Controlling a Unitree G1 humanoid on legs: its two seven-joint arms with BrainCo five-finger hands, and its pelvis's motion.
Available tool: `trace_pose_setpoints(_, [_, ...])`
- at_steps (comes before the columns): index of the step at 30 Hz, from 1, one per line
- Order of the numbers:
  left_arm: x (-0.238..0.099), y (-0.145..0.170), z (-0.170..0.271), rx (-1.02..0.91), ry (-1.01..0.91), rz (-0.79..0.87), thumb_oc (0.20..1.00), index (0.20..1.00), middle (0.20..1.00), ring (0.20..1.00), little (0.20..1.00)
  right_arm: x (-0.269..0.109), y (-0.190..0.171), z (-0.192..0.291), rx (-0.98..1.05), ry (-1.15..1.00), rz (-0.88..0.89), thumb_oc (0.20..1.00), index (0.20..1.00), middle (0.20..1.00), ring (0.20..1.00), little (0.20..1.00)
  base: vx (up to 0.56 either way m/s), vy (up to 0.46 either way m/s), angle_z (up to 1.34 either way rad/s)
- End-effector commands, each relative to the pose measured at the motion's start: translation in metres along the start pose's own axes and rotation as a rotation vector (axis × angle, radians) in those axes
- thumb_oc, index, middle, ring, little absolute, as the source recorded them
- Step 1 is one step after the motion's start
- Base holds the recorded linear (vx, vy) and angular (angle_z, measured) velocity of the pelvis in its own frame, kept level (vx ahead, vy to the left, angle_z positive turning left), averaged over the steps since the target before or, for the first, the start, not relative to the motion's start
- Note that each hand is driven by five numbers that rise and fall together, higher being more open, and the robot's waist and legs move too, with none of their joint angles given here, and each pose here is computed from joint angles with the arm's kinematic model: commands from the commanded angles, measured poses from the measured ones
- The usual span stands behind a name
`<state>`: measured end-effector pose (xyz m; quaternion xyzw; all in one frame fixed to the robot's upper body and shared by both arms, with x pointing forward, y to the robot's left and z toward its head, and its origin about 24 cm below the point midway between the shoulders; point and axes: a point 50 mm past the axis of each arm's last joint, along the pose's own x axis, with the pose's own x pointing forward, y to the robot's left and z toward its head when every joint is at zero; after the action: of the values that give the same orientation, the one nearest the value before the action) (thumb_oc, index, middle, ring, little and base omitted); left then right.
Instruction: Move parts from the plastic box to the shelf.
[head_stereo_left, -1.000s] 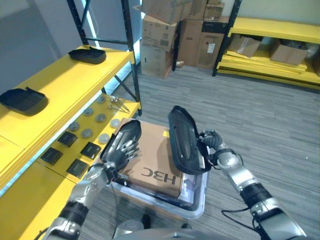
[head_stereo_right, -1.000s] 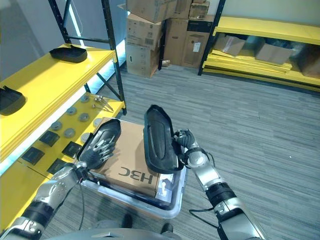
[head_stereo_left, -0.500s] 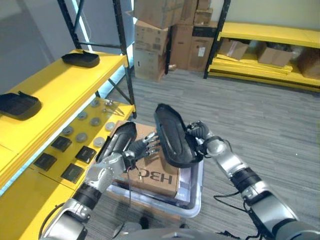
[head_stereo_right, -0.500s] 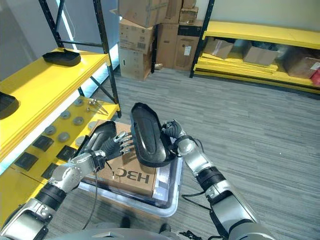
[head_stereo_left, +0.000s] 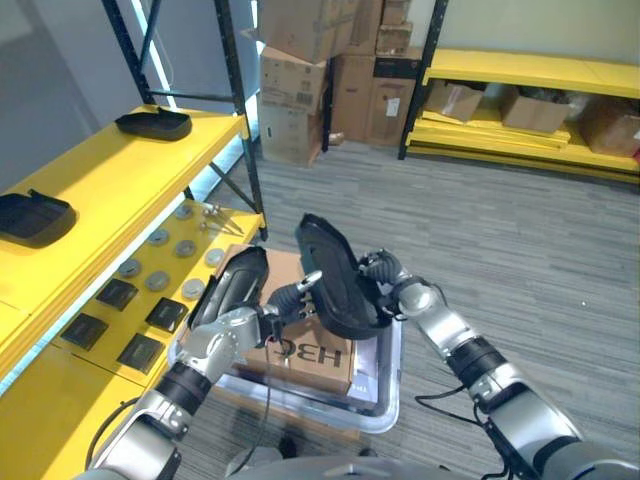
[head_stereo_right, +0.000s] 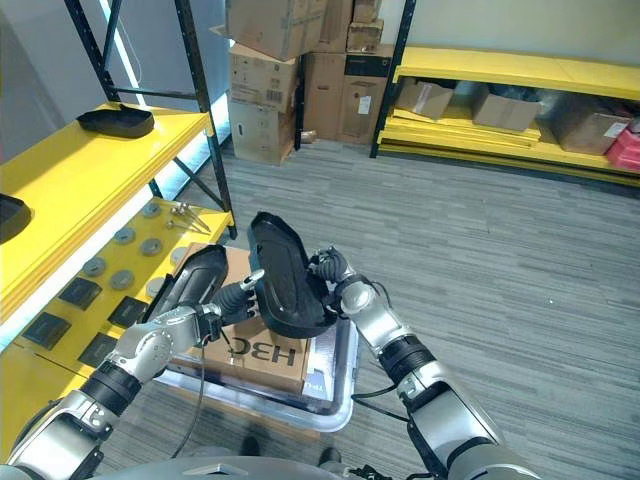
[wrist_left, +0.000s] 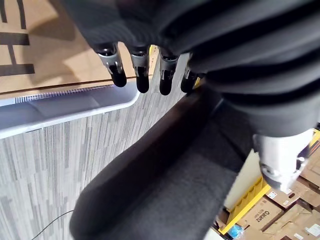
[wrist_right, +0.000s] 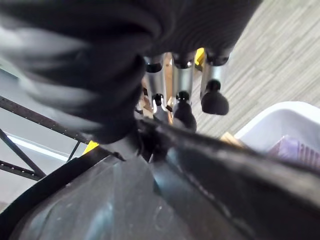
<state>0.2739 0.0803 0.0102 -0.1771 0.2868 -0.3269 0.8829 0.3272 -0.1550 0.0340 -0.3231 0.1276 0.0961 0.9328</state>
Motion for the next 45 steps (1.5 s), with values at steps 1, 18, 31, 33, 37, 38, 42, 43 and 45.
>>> trace_pose_setpoints(1, [0.019,-0.028,0.019,0.042,-0.047,-0.121,1.0,1.0,1.0,1.0,1.0,0.015,0.004,0.047,-0.064,-0.138,0.026,0.2,0.2,0.2,0.2,0.2,0.0,0.0,0.0])
trace_pose_setpoints(18, [0.021,-0.034,0.018,0.175,-0.039,-0.112,0.2,0.2,0.2,0.2,0.2,0.016,0.02,0.053,-0.11,-0.13,0.069,0.2,0.2,0.2,0.2,0.2,0.0,0.0,0.0])
trace_pose_setpoints(31, [0.01,-0.038,0.05,0.132,-0.177,-0.12,1.0,1.0,1.0,1.0,1.0,0.021,-0.03,0.072,-0.267,-0.168,-0.12,0.2,0.2,0.2,0.2,0.2,0.0,0.0,0.0])
trace_pose_setpoints(33, [0.007,-0.036,0.06,0.121,-0.203,-0.103,1.0,1.0,1.0,1.0,1.0,0.021,-0.043,0.076,-0.248,-0.173,-0.15,0.2,0.2,0.2,0.2,0.2,0.0,0.0,0.0])
trace_pose_setpoints(37, [0.007,-0.029,0.072,0.12,-0.237,-0.061,1.0,1.0,1.0,1.0,1.0,0.021,-0.053,0.08,-0.208,-0.18,-0.167,0.2,0.2,0.2,0.2,0.2,0.02,0.01,0.01])
trace_pose_setpoints(38, [0.007,-0.028,0.073,0.12,-0.239,-0.056,1.0,1.0,1.0,1.0,1.0,0.021,-0.053,0.08,-0.204,-0.179,-0.167,0.2,0.2,0.2,0.2,0.2,0.0,0.0,0.0])
trace_pose_setpoints(42, [0.009,-0.026,0.072,0.115,-0.232,-0.048,1.0,1.0,1.0,1.0,1.0,0.022,-0.052,0.074,-0.19,-0.166,-0.162,0.2,0.2,0.2,0.2,0.2,0.0,0.0,0.0])
trace_pose_setpoints(43, [0.01,-0.026,0.07,0.113,-0.226,-0.05,1.0,1.0,1.0,1.0,1.0,0.022,-0.051,0.072,-0.185,-0.163,-0.16,0.2,0.2,0.2,0.2,0.2,0.0,0.0,0.0])
trace_pose_setpoints(45, [0.014,-0.027,0.064,0.124,-0.198,-0.047,1.0,1.0,1.0,1.0,1.0,0.023,-0.047,0.07,-0.17,-0.161,-0.159,0.2,0.2,0.2,0.2,0.2,0.0,0.0,0.0])
